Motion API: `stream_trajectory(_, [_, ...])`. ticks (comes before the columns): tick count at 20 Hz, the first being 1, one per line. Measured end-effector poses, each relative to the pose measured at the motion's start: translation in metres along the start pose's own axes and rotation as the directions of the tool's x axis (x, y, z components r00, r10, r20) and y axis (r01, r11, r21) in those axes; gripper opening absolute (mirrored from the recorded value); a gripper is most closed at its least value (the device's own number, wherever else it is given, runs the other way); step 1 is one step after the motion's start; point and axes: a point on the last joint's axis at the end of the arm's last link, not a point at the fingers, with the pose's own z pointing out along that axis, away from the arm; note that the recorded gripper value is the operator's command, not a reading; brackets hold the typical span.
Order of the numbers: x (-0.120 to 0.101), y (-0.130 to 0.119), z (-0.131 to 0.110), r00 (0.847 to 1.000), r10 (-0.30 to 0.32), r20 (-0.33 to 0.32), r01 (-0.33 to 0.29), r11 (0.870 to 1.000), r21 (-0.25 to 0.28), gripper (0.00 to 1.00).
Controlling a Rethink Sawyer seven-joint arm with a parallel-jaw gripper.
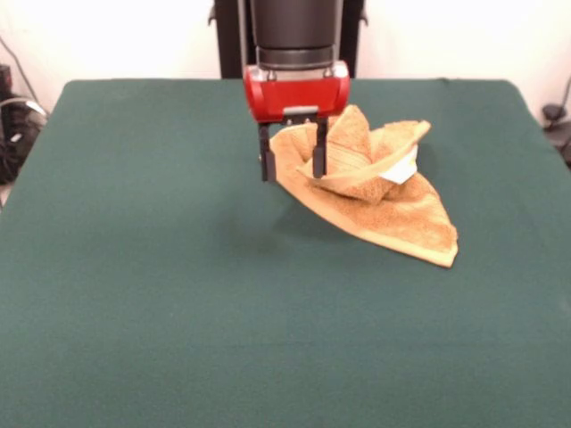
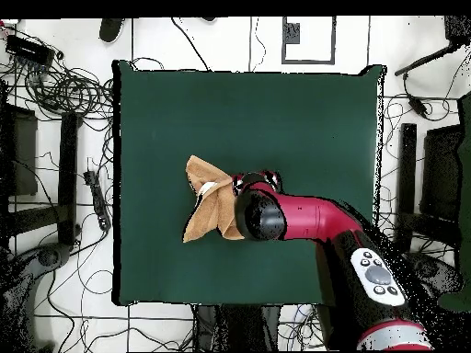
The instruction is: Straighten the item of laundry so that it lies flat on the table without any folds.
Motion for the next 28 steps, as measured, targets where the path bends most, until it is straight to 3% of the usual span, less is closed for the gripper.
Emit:
stream_trajectory(8, [0.025,-0.004,0.032,0.996,0.07,-0.05,-0.074,0.994,-0.082,1.0])
stream_trajectory(13, [0.047,-0.004,0.057,0.984,0.14,-0.11,-0.158,0.973,-0.171,1.0])
stream_trajectory(15, [0.057,-0.002,0.065,0.974,0.171,-0.146,-0.201,0.955,-0.22,1.0])
stream_trajectory(21, [0.063,0.005,0.065,0.962,0.207,-0.179,-0.254,0.92,-0.3,1.0])
stream_trajectory(28, [0.058,0.025,0.051,0.961,0.203,-0.186,-0.261,0.889,-0.377,1.0])
